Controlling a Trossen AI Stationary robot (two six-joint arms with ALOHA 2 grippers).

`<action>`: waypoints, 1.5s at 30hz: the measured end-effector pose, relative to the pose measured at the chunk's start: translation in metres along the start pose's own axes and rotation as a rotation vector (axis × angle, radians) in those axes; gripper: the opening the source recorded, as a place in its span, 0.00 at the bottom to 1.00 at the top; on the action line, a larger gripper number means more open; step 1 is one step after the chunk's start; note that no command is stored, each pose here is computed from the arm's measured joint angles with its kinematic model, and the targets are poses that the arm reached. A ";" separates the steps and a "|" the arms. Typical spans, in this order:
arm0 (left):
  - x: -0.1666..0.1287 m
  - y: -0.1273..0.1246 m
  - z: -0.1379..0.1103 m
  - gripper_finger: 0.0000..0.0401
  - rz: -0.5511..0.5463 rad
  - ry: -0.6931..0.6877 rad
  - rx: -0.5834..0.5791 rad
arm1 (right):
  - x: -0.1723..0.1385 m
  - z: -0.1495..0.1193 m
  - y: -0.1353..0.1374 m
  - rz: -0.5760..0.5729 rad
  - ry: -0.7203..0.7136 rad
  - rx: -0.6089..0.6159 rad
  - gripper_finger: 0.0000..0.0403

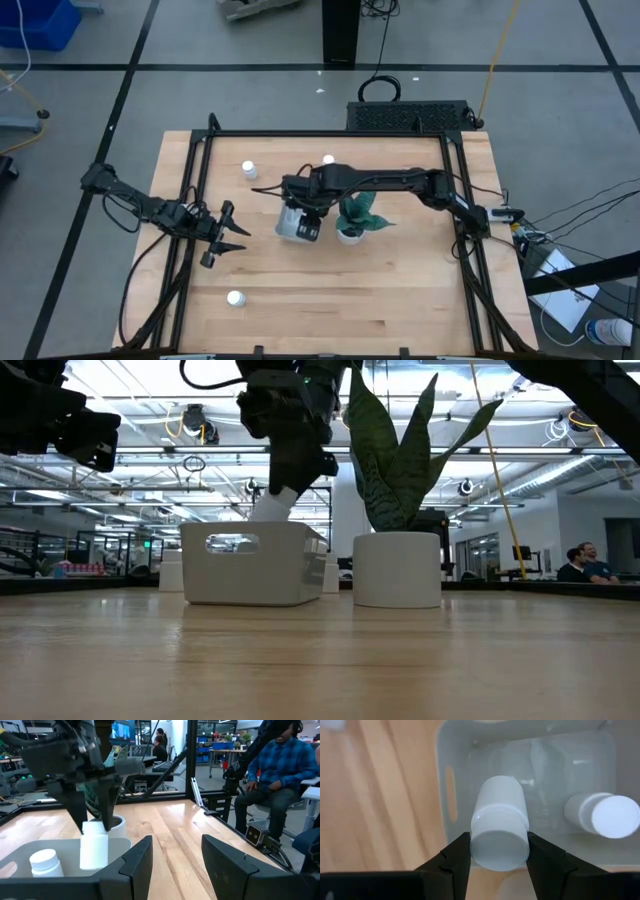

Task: Pick and place pill bottles into a basket
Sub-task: Put the white pill bottle into the gray bin

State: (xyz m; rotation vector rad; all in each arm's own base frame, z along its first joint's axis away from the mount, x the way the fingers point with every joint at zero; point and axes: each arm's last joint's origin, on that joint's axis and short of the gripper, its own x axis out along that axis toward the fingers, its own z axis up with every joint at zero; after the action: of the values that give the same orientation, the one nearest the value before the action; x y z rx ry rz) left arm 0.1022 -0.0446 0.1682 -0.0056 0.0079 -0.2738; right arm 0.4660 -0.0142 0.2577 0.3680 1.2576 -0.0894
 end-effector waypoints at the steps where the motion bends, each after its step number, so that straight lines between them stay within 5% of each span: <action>1: 0.000 0.000 0.000 0.44 0.000 0.000 0.000 | -0.004 -0.001 0.001 0.016 -0.003 0.018 0.37; 7: 0.000 0.000 0.009 0.44 0.003 -0.095 -0.054 | -0.025 0.000 0.007 0.092 -0.055 0.103 0.38; 15: -0.012 0.003 0.046 0.44 -0.075 -0.495 -0.581 | -0.056 0.002 0.018 0.215 -0.158 0.197 0.39; 19: -0.017 0.007 0.054 0.44 -0.022 -0.612 -0.702 | -0.065 0.002 0.029 0.268 -0.210 0.184 0.37; 30: -0.002 0.004 0.030 0.44 -0.047 -0.361 -1.198 | -0.070 0.006 0.065 0.455 -0.302 0.140 0.38; 37: 0.006 0.001 0.026 0.46 -0.078 -0.274 -1.282 | -0.076 0.014 0.074 0.524 -0.400 0.118 0.39; 45: 0.017 -0.002 0.054 0.65 -0.094 -0.263 -1.245 | -0.077 0.015 0.076 0.535 -0.413 0.124 0.38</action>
State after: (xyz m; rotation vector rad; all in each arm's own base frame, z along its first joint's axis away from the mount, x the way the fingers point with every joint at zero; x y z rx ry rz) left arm 0.1186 -0.0505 0.2216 -1.2807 -0.0842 -0.3240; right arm 0.4753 0.0418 0.3510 0.7415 0.7180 0.2063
